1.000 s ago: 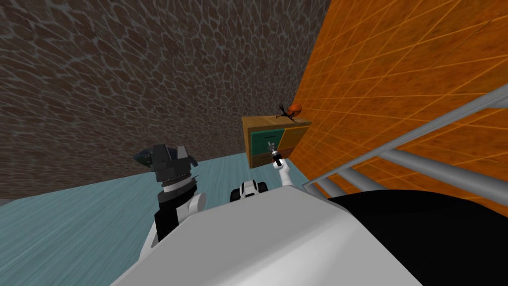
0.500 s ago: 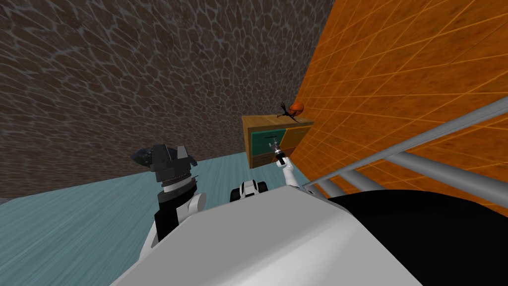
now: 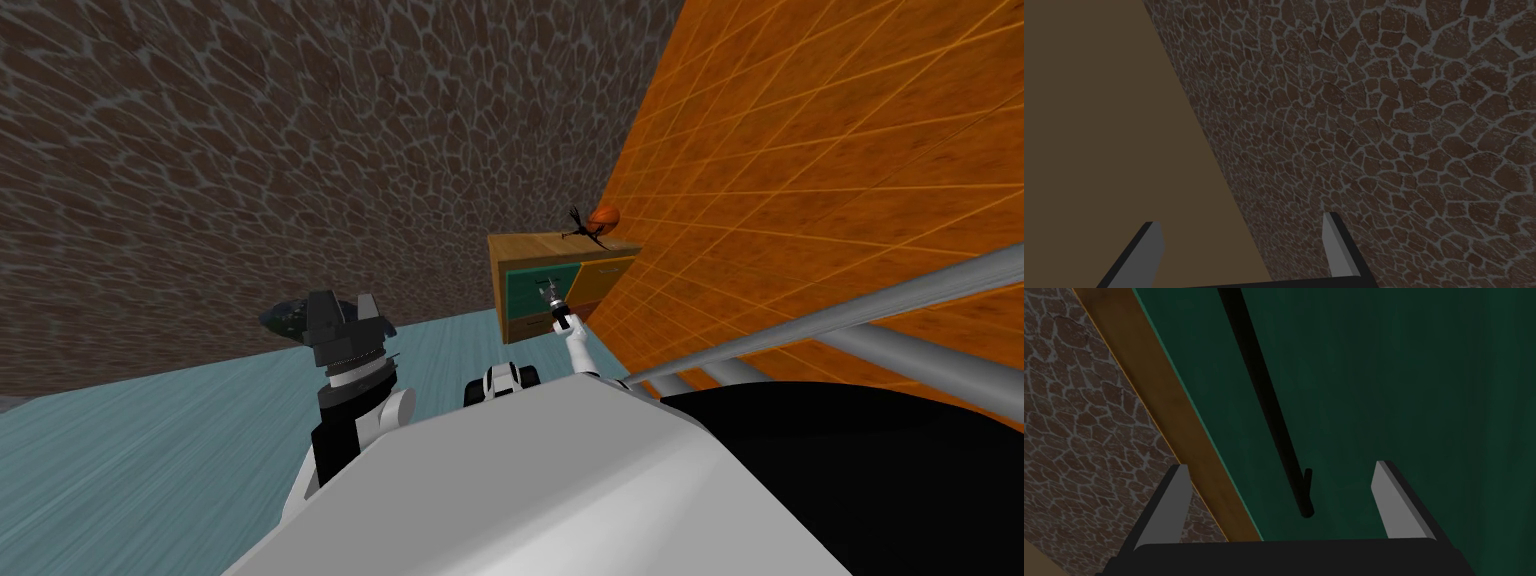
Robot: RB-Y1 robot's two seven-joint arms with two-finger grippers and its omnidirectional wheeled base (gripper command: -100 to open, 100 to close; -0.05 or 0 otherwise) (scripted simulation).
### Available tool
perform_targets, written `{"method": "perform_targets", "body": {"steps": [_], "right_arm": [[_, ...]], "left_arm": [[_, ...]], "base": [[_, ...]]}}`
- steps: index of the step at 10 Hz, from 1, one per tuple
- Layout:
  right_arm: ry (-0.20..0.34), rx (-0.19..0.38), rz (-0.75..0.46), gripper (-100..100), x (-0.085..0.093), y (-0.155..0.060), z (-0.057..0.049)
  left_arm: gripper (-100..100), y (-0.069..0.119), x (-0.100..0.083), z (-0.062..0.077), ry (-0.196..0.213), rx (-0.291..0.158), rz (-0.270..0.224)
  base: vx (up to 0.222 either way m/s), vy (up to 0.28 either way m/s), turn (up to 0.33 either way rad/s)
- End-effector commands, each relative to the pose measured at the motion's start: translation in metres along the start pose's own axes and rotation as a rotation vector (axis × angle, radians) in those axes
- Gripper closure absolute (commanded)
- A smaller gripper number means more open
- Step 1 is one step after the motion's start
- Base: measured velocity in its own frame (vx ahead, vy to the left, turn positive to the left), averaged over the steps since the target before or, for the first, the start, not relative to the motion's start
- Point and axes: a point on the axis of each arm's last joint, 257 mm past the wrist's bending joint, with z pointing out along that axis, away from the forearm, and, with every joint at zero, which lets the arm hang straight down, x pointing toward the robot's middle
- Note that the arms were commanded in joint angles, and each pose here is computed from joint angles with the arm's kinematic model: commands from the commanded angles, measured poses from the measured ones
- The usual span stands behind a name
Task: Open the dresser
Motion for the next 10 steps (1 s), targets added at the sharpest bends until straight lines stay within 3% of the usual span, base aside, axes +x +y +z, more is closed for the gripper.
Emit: {"method": "perform_targets", "body": {"steps": [1, 2, 3, 8, 10], "right_arm": [[0.008, 0.001, 0.004, -100, 0.0020, -0.0076, 0.0105], [0.002, 0.001, 0.001, -100, 0.0017, -0.0049, 0.0067], [0.004, 0.001, 0.003, 100, 0.0024, -0.0056, 0.0077], [-0.007, -0.002, 0.006, 100, 0.0005, -0.0095, 0.0114], [-0.005, -0.014, 0.008, 100, 0.0008, -0.0034, 0.0082]], "left_arm": [[0, 0.0000, 0.0000, 0.0000, 0.000, 0.000, 0.000], [0, 0.0000, 0.0000, 0.0000, 0.000, 0.000, 0.000], [0, 0.0000, 0.0000, 0.0000, 0.000, 0.000, 0.000], [0, 0.0000, 0.0001, 0.0002, 0.000, 0.000, 0.000], [0, 0.0000, 0.0001, 0.0001, 0.000, 0.000, 0.000]], "base": [[0.056, -0.005, 0.041], [0.036, -0.004, 0.014], [0.006, 0.000, -0.002], [-0.176, 0.005, -0.022], [-0.103, -0.003, -0.010]]}}
